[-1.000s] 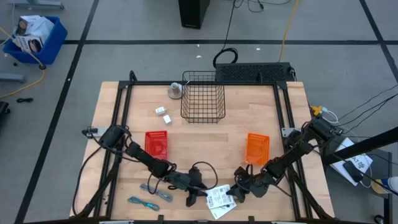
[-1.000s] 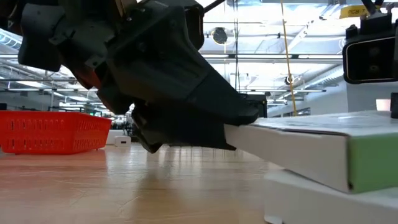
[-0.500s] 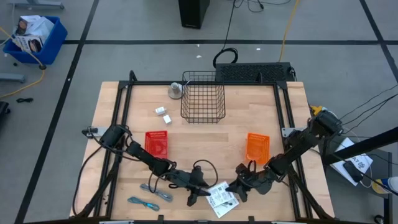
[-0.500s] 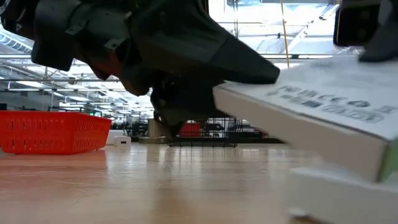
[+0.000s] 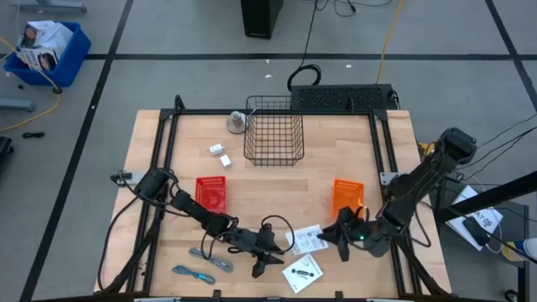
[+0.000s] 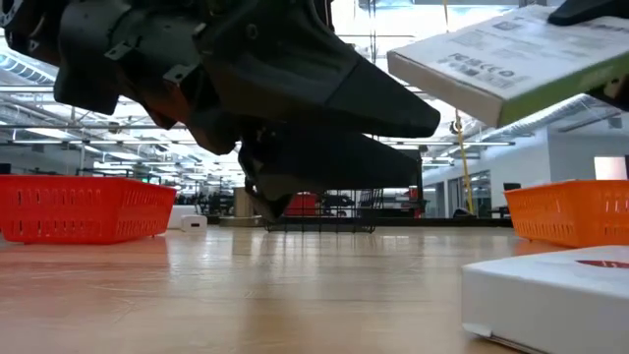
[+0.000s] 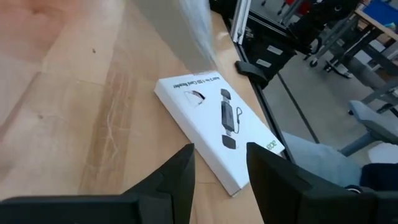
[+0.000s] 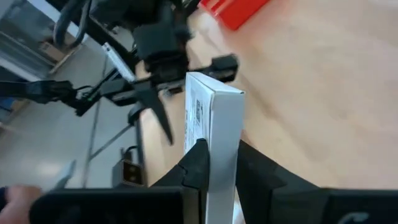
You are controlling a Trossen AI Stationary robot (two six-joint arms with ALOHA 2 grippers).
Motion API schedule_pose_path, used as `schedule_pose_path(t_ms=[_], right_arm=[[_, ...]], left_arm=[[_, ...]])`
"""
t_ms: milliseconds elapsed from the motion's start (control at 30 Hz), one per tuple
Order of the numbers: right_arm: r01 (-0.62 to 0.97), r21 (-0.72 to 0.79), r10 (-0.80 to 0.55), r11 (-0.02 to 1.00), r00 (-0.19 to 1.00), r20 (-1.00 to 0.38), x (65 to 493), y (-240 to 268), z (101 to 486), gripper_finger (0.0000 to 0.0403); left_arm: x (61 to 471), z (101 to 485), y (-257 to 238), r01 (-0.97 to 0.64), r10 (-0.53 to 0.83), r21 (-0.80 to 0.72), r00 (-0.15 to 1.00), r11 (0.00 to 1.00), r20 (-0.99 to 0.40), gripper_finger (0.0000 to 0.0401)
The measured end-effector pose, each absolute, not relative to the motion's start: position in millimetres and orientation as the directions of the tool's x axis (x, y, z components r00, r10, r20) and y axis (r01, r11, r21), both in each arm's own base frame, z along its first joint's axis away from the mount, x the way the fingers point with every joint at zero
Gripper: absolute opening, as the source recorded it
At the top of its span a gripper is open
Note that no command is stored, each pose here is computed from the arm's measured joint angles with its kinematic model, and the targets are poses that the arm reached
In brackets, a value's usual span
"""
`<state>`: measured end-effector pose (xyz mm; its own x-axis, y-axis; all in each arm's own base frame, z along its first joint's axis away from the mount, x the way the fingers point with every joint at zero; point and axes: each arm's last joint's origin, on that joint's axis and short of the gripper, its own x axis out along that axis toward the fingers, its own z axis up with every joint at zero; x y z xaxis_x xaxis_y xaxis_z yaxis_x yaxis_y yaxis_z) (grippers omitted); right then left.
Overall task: Pick and place items into bin
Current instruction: Put the top card reader box into the orange bin
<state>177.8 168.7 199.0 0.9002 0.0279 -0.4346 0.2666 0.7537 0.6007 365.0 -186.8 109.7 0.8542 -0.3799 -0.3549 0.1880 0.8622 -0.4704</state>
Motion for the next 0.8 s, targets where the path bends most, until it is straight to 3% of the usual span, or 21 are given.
schedule_pose_path(t_ms=[500, 800], right_arm=[[0.312, 0.433, -0.069, 0.846, 0.869, -0.491, 154, 142, 215, 0.0046], [0.41, 0.233, -0.214, 0.882, 0.788, -0.577, 132, 116, 266, 0.0046]], left_arm=[[364, 109, -187, 0.196, -0.381, -0.45, 0.849, 0.871, -0.367, 0.0147], [365, 109, -187, 0.194, -0.375, -0.444, 0.852, 0.875, -0.366, 0.0147]])
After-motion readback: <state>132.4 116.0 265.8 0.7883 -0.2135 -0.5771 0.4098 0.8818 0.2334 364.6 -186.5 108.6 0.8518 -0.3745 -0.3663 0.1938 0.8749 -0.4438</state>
